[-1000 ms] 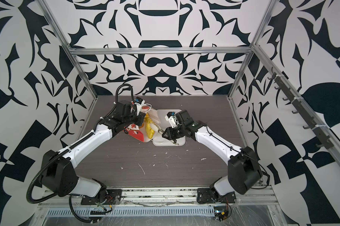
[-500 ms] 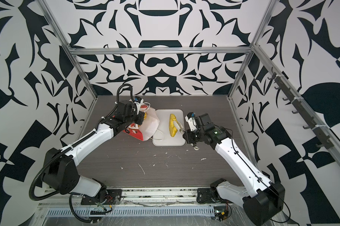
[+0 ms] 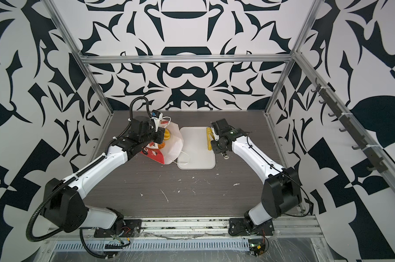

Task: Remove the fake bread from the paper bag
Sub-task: 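Pull the yellow bread out with the tongs and move it over the tray, then lower the bread onto the white tray and open the tongs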

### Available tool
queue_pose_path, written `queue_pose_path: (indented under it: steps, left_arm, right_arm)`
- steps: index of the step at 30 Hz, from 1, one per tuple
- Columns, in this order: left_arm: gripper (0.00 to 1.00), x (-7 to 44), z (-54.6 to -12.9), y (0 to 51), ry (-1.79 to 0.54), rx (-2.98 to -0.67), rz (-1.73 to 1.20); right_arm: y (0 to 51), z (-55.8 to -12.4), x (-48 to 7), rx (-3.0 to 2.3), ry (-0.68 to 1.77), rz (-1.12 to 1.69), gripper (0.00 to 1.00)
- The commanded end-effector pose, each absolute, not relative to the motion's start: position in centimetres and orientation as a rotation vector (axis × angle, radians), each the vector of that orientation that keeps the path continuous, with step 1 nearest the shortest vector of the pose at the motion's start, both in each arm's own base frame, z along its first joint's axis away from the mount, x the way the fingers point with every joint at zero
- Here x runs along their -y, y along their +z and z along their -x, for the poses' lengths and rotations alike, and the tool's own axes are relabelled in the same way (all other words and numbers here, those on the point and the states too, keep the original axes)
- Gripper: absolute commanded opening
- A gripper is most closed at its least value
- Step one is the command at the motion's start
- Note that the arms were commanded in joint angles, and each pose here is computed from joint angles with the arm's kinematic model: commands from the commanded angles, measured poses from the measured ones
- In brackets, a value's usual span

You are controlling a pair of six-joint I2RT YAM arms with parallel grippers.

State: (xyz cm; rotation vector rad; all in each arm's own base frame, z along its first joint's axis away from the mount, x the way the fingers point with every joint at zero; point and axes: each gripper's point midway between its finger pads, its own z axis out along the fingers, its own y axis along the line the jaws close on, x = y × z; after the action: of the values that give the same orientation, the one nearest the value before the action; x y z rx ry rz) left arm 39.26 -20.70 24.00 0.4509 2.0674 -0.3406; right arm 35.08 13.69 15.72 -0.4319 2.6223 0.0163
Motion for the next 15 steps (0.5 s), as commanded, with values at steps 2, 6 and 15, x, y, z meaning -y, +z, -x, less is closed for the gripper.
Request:
queue_pose_path:
  steps: [2,6,15]
  left_arm:
    - [0.0,20.4,-38.9,24.6,-0.356,-2.04,-0.429]
    - [0.0,20.3,-39.0,24.4,-0.357,-2.044,-0.43]
    - [0.0,20.4,-38.9,24.0,-0.369,-2.048,-0.437]
  right_arm:
    - [18.3,-37.5,-13.5,-2.514,-0.054,0.425,0.26]
    - [17.3,-38.2,-13.7,-2.522,-0.065,0.432,0.27]
    - [15.6,-39.5,-14.8,-2.548,-0.069,0.445,0.27]
